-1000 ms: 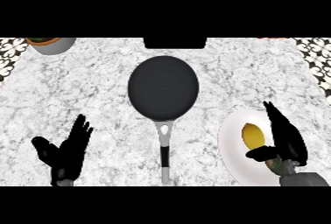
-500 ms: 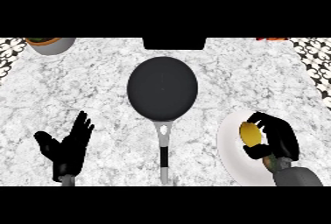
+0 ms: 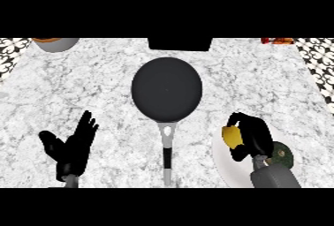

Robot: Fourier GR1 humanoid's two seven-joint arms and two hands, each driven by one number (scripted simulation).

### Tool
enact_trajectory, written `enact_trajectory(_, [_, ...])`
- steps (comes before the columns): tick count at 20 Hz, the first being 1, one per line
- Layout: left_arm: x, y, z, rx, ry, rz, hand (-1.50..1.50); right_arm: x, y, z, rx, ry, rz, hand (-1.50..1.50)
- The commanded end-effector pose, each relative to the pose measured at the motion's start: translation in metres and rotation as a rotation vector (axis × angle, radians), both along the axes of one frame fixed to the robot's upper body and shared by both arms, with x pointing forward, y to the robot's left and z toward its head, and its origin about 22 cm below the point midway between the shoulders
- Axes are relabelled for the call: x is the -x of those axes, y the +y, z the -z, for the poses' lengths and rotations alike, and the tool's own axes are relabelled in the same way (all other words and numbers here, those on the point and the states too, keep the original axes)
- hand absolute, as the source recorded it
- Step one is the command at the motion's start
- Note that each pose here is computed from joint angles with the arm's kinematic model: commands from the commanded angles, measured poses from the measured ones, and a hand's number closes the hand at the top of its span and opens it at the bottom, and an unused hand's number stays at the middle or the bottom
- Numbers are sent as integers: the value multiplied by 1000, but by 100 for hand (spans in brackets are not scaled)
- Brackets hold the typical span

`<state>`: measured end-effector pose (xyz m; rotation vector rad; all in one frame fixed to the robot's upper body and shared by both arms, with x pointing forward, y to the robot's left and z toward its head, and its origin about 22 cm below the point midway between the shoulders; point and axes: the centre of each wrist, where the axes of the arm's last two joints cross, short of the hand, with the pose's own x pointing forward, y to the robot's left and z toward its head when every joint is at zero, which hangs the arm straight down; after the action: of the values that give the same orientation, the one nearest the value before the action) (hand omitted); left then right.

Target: Pick the lemon from the plate and place it in the pan

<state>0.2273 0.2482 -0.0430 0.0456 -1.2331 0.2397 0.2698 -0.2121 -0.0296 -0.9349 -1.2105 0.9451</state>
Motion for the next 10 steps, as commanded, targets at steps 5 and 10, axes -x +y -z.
enact_trajectory(5, [-11, -27, -3, 8, -3, 114, 0, -4, 145, -36, 104, 7, -190, 150])
enact_trajectory(10, [-11, -28, 1, -7, 10, 103, 0, 5, 192, -79, 137, -211, -124, 150])
